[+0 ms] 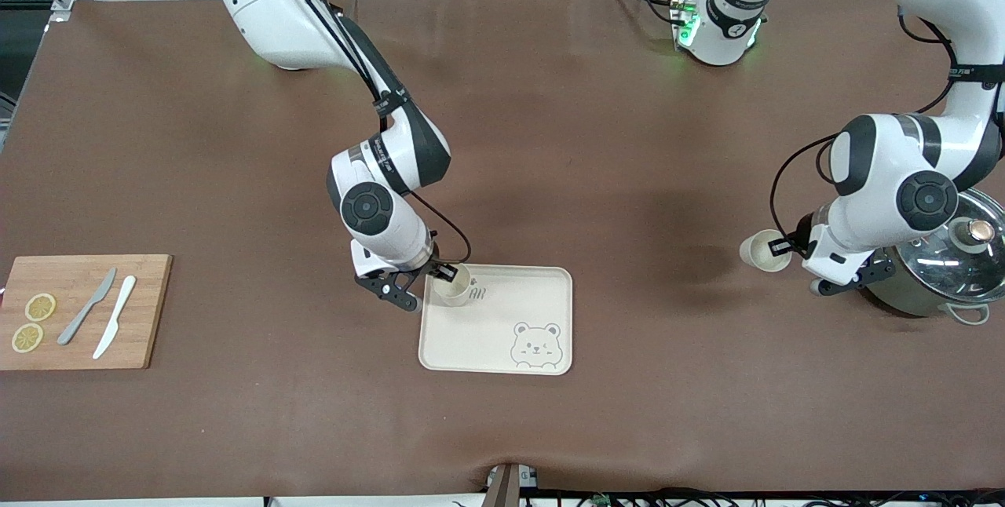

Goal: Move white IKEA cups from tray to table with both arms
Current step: 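Carry the cup toward the pot with the left gripper while the right gripper lifts, then open the left gripper while the right gripper sets its cup near the cutting board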

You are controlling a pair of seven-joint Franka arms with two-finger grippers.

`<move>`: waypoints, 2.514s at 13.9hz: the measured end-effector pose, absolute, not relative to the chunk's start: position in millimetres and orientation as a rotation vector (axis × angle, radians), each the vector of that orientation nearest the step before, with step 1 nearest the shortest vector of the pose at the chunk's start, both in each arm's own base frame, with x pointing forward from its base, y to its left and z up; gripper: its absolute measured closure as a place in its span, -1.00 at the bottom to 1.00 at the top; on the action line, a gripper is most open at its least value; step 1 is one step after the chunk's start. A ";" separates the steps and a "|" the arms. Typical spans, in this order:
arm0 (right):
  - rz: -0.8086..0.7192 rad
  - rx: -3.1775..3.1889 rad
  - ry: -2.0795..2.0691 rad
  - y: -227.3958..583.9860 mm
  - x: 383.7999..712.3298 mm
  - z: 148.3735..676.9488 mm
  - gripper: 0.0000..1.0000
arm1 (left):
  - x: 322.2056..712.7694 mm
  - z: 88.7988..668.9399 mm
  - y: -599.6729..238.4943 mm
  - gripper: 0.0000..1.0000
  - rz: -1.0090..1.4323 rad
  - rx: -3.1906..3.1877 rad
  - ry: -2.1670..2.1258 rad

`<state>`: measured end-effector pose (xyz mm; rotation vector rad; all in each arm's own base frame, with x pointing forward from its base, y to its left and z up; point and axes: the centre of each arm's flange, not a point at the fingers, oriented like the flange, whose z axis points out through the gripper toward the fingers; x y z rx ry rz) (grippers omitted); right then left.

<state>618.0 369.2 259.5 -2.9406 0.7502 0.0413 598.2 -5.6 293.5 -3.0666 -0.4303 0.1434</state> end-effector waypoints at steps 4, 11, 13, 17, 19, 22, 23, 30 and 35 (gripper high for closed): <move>0.034 -2.931 0.787 352.4 633.5 283.7 0.96 | 576.9 252.0 -3.4 0.93 0.007 -3.106 -0.412; 0.263 -3.016 0.576 219.3 661.7 368.5 0.96 | 575.8 242.9 -5.0 0.42 -0.029 -3.124 -0.341; 0.316 -3.021 0.486 175.5 663.9 381.8 0.96 | 579.6 255.8 -4.7 0.00 -0.069 -3.124 -0.330; 0.345 -3.014 0.285 111.3 652.3 390.4 0.96 | 581.6 315.3 0.1 -0.80 -0.137 -3.108 -0.219; 0.357 -3.023 0.196 75.2 637.8 386.8 0.96 | 580.1 356.3 19.3 -1.00 -0.192 -3.089 -0.111; 0.350 -3.053 0.057 9.2 612.0 362.7 0.96 | 584.3 409.9 48.4 -1.00 -0.180 -3.063 -0.004; 0.343 -3.047 0.020 -15.5 604.4 349.2 0.96 | 588.6 427.4 51.5 -1.00 -0.157 -3.061 -0.002; 0.288 -3.055 -0.110 -118.2 560.8 277.6 0.96 | 599.3 532.2 48.5 -1.00 -0.057 -3.055 -0.020; 0.286 -3.061 -0.085 -137.7 556.4 253.4 0.96 | 594.7 576.3 43.3 -1.00 -0.021 -3.055 -0.021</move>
